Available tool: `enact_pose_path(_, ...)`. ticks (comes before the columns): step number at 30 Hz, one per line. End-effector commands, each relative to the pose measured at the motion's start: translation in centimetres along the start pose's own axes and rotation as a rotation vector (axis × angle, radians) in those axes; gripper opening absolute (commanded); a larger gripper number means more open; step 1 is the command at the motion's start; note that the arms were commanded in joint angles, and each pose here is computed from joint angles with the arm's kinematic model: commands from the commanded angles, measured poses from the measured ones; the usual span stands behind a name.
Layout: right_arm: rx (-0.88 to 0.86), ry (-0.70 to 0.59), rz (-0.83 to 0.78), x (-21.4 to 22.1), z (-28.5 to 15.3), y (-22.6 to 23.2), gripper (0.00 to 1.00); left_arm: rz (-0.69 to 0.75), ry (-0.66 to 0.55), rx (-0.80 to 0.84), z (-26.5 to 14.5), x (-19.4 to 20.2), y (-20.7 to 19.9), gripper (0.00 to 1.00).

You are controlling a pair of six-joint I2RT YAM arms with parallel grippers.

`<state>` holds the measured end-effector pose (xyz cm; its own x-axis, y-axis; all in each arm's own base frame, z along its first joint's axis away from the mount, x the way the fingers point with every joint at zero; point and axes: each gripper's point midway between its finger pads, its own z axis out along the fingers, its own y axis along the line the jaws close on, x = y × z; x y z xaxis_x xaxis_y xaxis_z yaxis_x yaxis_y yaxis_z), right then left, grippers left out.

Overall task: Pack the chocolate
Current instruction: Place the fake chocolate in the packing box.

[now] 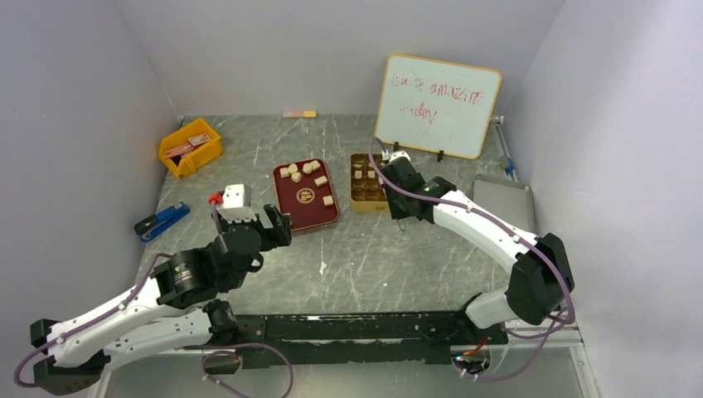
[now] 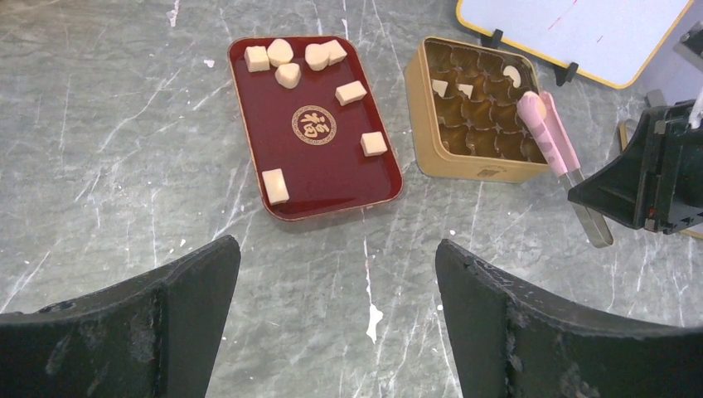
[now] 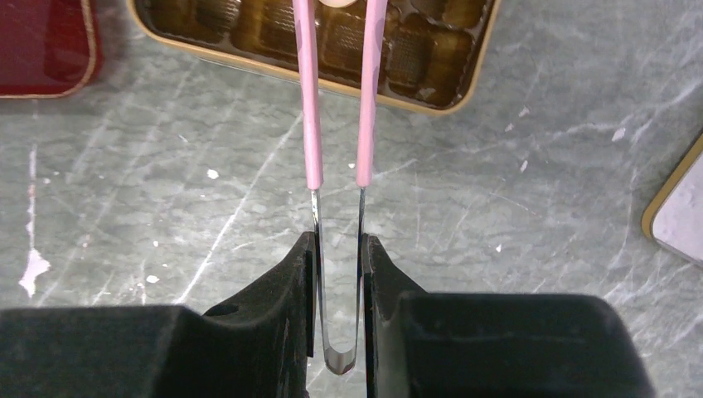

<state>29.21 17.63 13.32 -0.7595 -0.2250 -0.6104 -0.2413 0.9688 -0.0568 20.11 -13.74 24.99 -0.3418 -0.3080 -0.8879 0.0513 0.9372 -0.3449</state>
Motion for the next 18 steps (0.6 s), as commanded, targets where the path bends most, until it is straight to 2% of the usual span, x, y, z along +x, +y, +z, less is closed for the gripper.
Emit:
enact_pose_path(1,0.027,-0.026,0.051,-0.3,-0.3,-1.4,0.02,-0.032,-0.020,0.030,-0.3,-0.9,-0.6,0.92)
enact_pose_path(18,0.039,0.025,0.091,2.0,0.0,-3.0,0.02,-0.030,-0.022,0.033,-0.3,-0.9,-0.6,0.92)
